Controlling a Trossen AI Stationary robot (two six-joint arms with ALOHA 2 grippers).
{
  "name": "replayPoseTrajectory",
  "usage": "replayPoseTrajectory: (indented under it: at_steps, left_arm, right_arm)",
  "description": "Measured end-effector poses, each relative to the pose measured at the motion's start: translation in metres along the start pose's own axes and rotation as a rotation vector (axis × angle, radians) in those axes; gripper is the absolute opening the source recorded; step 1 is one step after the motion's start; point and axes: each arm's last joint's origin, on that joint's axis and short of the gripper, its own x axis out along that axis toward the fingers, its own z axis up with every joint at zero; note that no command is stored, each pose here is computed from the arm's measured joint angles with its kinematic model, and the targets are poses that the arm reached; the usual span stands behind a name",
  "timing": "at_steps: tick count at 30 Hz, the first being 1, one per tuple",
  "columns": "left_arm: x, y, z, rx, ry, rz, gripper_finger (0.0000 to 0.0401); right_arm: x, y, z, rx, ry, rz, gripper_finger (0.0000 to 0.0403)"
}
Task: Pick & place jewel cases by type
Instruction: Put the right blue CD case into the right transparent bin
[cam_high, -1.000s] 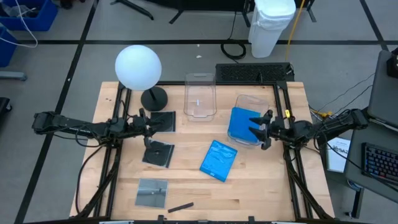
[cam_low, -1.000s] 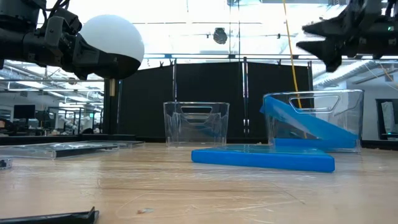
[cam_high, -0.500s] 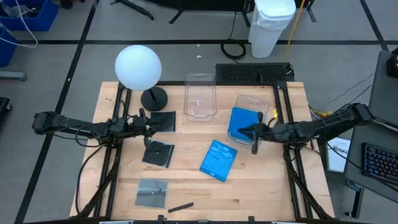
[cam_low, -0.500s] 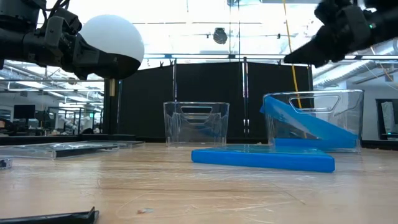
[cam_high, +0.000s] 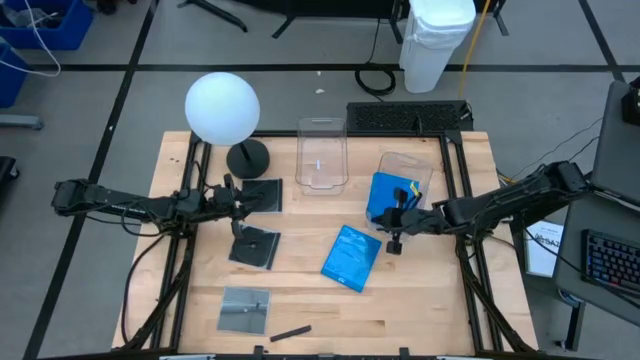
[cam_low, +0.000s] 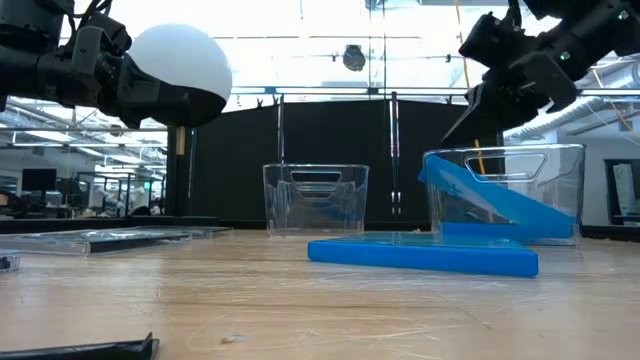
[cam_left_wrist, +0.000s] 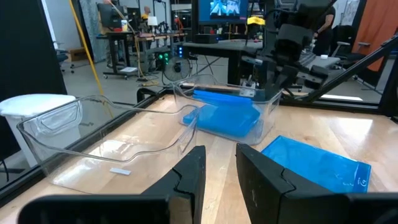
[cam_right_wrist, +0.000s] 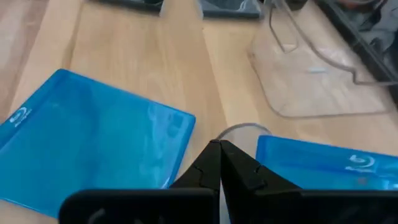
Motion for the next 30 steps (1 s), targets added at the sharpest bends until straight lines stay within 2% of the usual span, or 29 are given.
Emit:
replayPoseTrajectory:
  at_steps: [10,15,26,28,30]
  left_arm:
    - [0.0,0.0,0.0,0.0,0.002,0.0,0.0097]
    - [0.0,0.0,0.0,0.001,0.001,0.0,0.0097]
    - [0.0,0.0,0.0,0.001,0.001,0.0,0.0097]
    - [0.0,0.0,0.0,0.0,0.001,0.0,0.0097]
    - [0.0,0.0,0.0,0.0,0.001,0.0,0.0097]
  right_arm:
    - [0.007,-0.001,-0.009,0.04,0.1,0.015,0.0]
    - [0.01,-0.012,-0.014,0.078,0.145,-0.117,0.0]
    - [0.01,-0.033,-0.013,0.08,0.097,-0.497,0.0]
    - [0.01,-0.034,-0.012,0.071,0.098,-0.504,0.0]
    - [0.012,-0.033,-0.01,0.067,0.089,-0.436,0.0]
